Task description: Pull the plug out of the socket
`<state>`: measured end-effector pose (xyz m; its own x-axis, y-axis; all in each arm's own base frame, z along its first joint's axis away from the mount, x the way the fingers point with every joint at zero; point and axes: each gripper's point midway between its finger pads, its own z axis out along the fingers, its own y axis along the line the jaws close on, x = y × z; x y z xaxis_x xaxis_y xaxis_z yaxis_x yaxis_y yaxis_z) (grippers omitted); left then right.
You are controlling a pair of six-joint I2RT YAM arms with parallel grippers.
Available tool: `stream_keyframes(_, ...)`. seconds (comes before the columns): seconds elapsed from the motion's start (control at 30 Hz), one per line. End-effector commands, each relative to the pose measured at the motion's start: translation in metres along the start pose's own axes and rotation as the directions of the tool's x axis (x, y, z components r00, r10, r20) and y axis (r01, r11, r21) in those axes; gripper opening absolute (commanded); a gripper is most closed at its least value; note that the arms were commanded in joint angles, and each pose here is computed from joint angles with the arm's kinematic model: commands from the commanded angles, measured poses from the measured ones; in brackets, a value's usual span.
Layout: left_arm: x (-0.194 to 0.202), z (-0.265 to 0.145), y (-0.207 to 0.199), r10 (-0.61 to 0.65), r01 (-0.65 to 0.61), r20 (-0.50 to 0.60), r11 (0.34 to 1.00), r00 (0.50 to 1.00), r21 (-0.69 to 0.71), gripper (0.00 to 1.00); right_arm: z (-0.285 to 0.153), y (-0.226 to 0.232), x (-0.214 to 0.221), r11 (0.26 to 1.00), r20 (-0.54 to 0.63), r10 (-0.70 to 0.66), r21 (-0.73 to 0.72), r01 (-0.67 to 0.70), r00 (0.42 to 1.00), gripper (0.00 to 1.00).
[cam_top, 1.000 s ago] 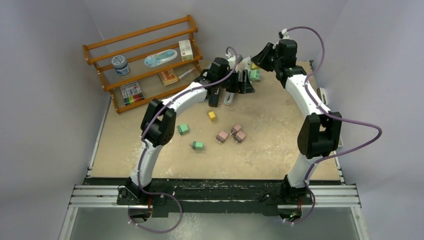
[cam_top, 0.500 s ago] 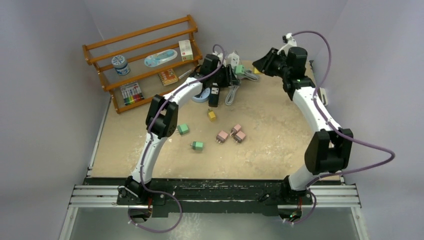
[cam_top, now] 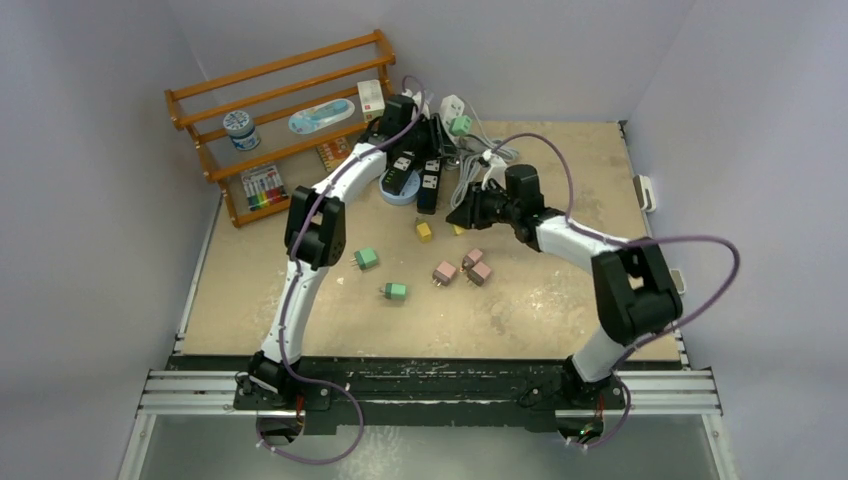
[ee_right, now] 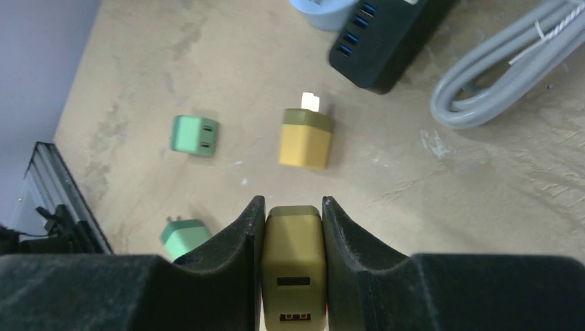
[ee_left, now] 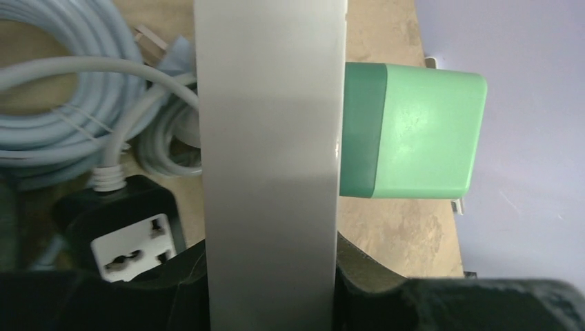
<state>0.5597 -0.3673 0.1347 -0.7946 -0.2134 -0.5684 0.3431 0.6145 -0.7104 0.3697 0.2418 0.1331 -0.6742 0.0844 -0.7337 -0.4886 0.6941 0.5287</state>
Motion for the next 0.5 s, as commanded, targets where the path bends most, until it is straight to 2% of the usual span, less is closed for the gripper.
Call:
stream_keyframes(0.0,-0.042,-0.013,-0.018,0.119,-0.121,0.125,0.993,0.985,0.013,0.0,0.032,-0.012,-0.023,0.998,0.015,-0.043,-0.041,0.044,0.999,0.0)
stream_keyframes(0.2,-0.044,-0.023,-0.008,0.158,-0.15,0.137,0.986,0.978,-0.071,0.0,0.068,-0.037,-0.013,1.0,-0.081,-0.027,-0.013,0.026,0.996,0.0)
stream_keyframes(0.23,-0.043,-0.024,-0.006,0.156,-0.147,0.138,0.986,0.978,-0.076,0.0,0.071,-0.041,-0.01,1.0,-0.092,-0.026,-0.003,0.026,0.995,0.04)
stream_keyframes(0.4,-0.04,-0.03,-0.005,0.176,-0.164,0.143,0.982,0.974,-0.09,0.0,0.07,-0.05,-0.004,0.998,-0.108,-0.036,0.046,0.041,0.994,0.49)
stream_keyframes(0.47,-0.039,-0.033,-0.005,0.217,-0.206,0.137,0.974,0.966,-0.091,0.0,0.06,-0.042,-0.01,0.997,-0.098,-0.062,0.039,0.067,0.993,0.63)
